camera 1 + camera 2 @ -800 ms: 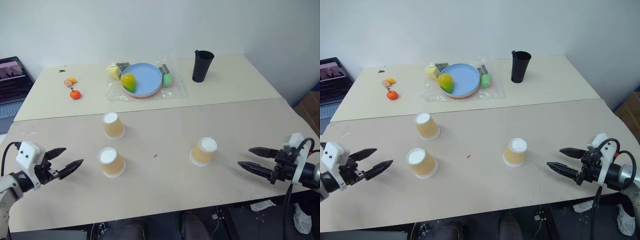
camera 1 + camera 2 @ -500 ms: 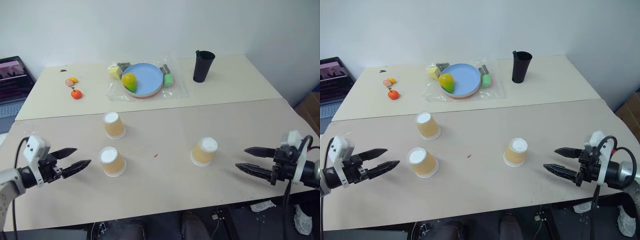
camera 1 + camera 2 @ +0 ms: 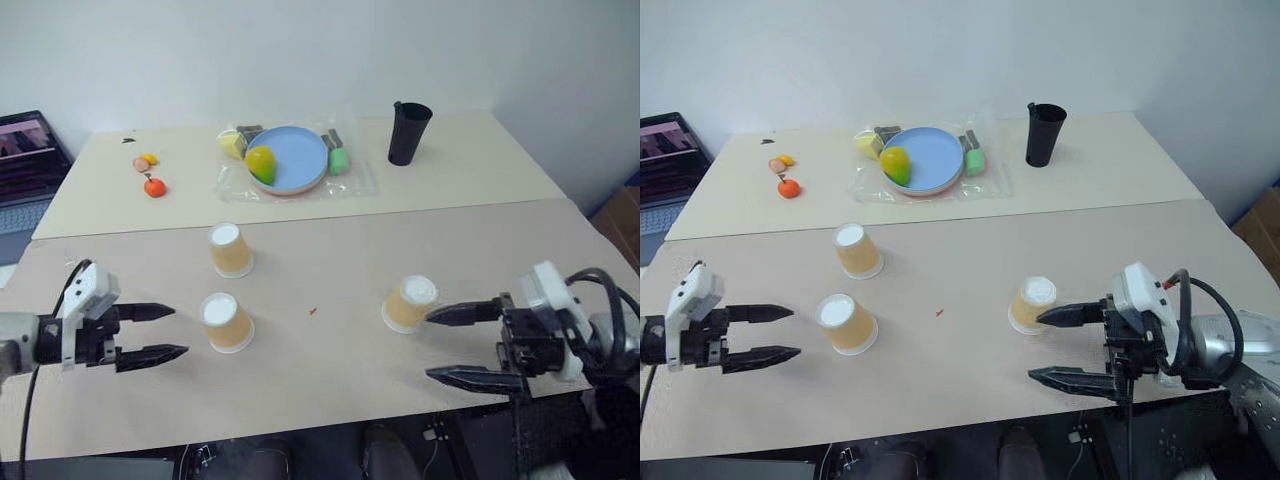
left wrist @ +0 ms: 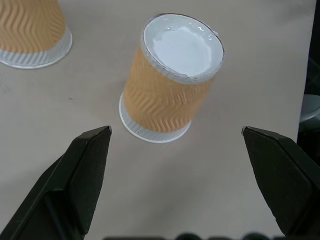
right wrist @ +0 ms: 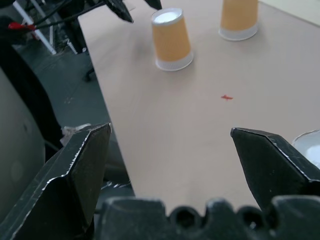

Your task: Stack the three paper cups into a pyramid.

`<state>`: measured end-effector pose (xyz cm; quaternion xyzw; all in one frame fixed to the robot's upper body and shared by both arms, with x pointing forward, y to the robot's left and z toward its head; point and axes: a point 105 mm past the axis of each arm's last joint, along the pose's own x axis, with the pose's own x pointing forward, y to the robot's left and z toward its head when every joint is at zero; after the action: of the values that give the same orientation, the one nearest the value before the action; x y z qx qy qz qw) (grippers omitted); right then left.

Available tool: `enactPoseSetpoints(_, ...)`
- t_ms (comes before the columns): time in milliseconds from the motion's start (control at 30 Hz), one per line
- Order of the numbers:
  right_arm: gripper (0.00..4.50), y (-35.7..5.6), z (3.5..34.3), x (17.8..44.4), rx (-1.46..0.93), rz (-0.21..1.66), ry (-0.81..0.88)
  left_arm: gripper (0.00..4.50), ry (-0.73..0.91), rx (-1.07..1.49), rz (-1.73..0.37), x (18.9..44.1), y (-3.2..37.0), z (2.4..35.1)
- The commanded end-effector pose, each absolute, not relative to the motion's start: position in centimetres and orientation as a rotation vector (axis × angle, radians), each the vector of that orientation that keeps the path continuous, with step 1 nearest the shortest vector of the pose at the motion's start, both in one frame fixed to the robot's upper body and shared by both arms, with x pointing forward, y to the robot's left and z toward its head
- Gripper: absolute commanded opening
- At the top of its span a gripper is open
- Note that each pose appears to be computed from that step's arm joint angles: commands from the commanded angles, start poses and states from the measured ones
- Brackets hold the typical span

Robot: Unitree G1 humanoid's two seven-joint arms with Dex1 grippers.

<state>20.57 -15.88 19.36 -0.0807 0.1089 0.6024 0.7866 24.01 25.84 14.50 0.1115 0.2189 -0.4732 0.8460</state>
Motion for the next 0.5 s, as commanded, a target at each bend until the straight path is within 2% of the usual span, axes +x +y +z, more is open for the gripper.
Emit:
enactPoseSetpoints(33,4.5,-15.8,20.5,20.8,-0.173,1.293,0.196,4.47,0.42,0.283,-1.005,25.1,24.8,14.0)
enactPoseSetpoints(200,4.5,-15.8,21.0,20.7,-0.166,1.285,0.183,4.47,0.405,0.279,-1.049,25.2,23.5,13.3)
enactPoseSetpoints(500,4.5,-15.9,21.0,20.5,-0.174,1.265,0.192,4.47,0.337,0.283,-1.03,27.7,22.4,13.1)
